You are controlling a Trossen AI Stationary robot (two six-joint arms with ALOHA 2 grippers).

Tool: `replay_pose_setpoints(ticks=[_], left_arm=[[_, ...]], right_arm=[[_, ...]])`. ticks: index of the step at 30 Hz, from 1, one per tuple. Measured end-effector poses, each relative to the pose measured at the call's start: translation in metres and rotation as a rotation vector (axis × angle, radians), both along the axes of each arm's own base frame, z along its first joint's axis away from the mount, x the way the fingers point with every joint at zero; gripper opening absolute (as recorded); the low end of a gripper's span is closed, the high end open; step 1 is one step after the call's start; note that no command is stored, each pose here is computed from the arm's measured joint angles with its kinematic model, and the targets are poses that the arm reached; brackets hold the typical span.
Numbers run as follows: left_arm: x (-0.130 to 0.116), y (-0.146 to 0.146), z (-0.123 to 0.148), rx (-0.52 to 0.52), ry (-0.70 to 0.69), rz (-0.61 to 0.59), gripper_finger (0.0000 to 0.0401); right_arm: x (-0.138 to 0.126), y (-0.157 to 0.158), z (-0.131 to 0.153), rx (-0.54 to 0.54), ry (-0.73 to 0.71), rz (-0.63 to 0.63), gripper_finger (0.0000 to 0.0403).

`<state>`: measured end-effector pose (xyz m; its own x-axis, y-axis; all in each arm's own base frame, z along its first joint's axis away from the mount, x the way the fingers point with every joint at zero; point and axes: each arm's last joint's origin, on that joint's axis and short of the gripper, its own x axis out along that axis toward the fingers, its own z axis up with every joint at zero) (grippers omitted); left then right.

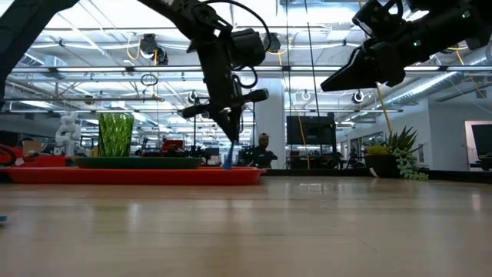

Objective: Pick and place plate/cup/fork/spoon on tray
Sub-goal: Put the blue fork on the orange tray to the right side of the green plate

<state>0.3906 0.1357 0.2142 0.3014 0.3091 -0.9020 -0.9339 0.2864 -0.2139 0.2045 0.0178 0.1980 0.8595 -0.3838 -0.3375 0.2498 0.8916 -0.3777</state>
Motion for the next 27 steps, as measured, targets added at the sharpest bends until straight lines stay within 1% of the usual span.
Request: replay_pose_setpoints(ticks=[5, 9, 12, 16, 21, 27], left_arm=[[-0.002, -0.001, -0.001, -0.055, 0.002, 0.03, 0.0017], [-0.005, 0.002, -0.002, -0.098, 0.009, 0.052, 0.0016], [-0.009, 0.008, -0.003, -0.101, 0.02, 0.067, 0.0017], [-0.012, 0.019, -0.003, -0.107, 0.017, 0.03, 0.0019], [-0.021, 0.032, -0.01, -0.169, 0.022, 0.049, 0.002], [-0.022, 0.034, -0.009, -0.17, 0.015, 0.067, 0.002]], right_arm=[[0.001, 0.002, 0.001, 0.006, 0.0, 0.078, 0.0123], [0.002, 0.002, 0.004, -0.03, -0.014, 0.098, 0.0123], [0.003, 0.002, 0.006, -0.059, -0.03, 0.109, 0.0123], [0.003, 0.003, 0.007, -0.109, -0.02, 0.126, 0.0123], [0.004, 0.003, 0.007, -0.177, 0.004, 0.15, 0.0123], [0.004, 0.003, 0.007, -0.224, 0.019, 0.189, 0.0123]])
